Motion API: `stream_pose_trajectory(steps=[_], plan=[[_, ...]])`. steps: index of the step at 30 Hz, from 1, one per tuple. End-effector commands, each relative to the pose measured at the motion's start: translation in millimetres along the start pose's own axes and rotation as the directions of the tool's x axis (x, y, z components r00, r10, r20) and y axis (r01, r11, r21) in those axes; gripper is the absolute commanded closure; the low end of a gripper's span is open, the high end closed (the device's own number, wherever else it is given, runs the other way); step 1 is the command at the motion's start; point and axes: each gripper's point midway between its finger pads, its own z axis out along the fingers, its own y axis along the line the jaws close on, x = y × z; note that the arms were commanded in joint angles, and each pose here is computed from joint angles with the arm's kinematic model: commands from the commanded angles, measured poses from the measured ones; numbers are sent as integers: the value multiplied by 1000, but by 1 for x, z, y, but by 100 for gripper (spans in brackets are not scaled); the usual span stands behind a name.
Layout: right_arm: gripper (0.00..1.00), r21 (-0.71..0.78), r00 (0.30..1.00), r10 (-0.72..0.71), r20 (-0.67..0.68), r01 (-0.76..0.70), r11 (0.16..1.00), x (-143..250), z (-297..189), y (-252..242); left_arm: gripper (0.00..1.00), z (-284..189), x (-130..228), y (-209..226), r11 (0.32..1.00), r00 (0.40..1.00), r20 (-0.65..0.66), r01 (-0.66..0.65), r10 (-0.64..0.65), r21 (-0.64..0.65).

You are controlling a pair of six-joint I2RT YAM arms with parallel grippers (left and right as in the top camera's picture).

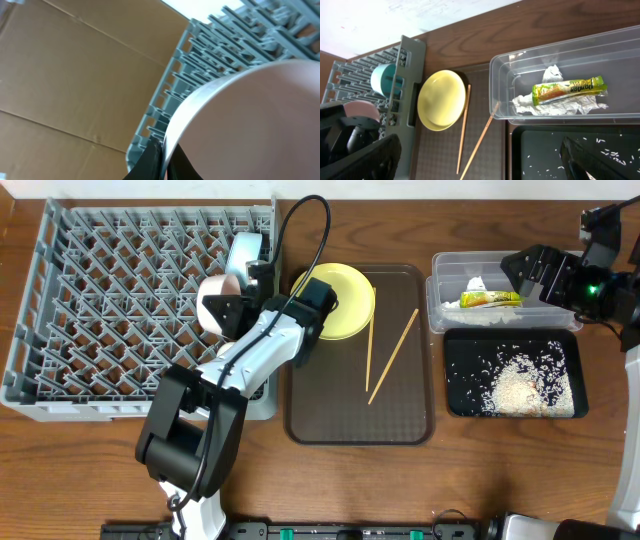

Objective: Sort waste into correct bins and load items into the dishwasher
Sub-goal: 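Set the white bowl upright in the dish rack with the left gripper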

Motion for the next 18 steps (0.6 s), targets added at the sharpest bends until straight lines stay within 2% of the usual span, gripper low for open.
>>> stream_pose_trajectory(steps=[1,8,9,10,12,15,18], plan=[[1,-2,1000,4,7,-4,1000,-3,-2,1,93,-2,7,-12,998,999,-37,22,-20,65],[1,-2,1000,4,7,-4,1000,-3,-2,1,92,-3,7,-13,997,999,-38,22,-19,72],[1,-2,1000,4,7,-4,1000,-3,-2,1,84,-3,7,-13,997,999,-38,18,-15,74],[1,-2,1000,4,7,-4,1000,-3,-2,1,70,-5,7,-15,997,999,-37,3,0,82],[1,-2,1000,4,7,-4,1000,-3,-2,1,57,-8,5,-16,995,999,-27,-41,44,91],[1,-2,1000,4,7,-4,1000,-3,-2,1,50,-11,-1,-15,994,998,-17,-54,56,98],[1,-1,1000,4,7,-4,1000,-3,-2,1,48,-18,-7,-19,982,999,-40,-24,32,189]])
